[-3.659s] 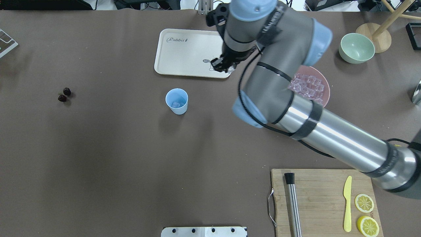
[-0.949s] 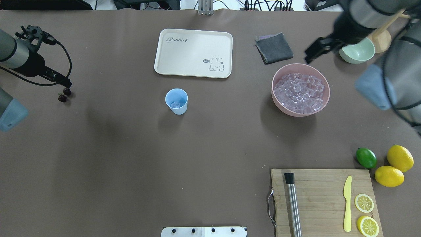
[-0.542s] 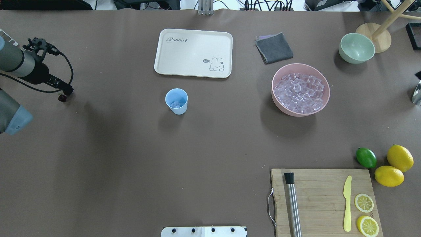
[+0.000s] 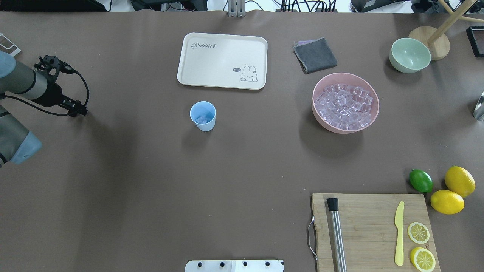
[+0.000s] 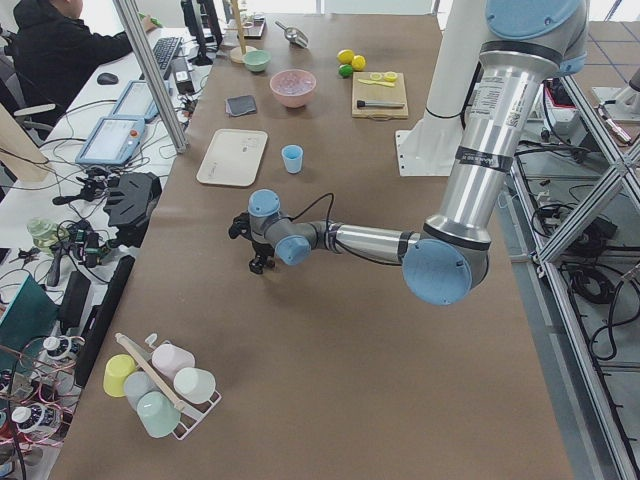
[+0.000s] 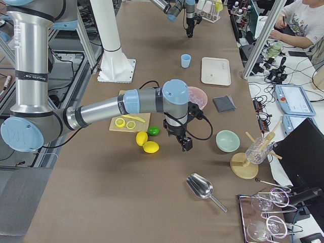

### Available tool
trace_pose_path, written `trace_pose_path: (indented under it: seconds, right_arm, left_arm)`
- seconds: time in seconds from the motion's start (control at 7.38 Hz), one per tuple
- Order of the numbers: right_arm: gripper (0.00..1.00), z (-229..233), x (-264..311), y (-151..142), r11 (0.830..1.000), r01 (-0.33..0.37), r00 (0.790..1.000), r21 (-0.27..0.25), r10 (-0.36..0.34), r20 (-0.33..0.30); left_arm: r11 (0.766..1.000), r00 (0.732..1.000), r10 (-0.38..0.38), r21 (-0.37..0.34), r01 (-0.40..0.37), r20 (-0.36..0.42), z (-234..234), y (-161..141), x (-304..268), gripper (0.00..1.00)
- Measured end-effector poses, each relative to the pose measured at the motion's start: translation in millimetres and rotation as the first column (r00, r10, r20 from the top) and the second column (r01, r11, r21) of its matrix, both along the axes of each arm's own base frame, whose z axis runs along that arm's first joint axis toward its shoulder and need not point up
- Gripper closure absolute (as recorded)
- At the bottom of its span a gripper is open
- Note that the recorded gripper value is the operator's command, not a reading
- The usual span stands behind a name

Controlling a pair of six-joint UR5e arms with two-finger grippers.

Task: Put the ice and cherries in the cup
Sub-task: 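Grasp the cherry pair by the stems with the left gripper and lift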

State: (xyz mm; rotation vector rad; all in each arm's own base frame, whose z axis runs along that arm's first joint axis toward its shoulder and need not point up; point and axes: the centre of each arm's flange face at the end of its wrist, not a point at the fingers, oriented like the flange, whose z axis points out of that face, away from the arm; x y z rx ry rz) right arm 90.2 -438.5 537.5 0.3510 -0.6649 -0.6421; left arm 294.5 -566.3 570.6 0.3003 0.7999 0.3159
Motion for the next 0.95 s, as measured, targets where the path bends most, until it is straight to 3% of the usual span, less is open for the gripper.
trace_pose_path:
  seconds: [0.14,0.68,0.95]
  right_arm:
    - [0.02,4,4,4,1.000,0.001,1.000,0.000,-0.001,-0.001]
    - [0.02,9,5,10,1.000,0.003,1.000,0.002,-0.003,0.000]
    - [0.02,9,5,10,1.000,0.004,1.000,0.002,-0.004,0.000]
  left_arm:
    - [1.000,1.000,-0.002,-0.004,0.002,-0.005,-2,1,1,1.00]
    - [0.999,0.999,-0.040,-0.007,0.039,-0.027,-16,-9,-20,1.00]
    - [0.997,0.993,-0.060,-0.049,0.055,-0.102,-63,-16,-27,1.00]
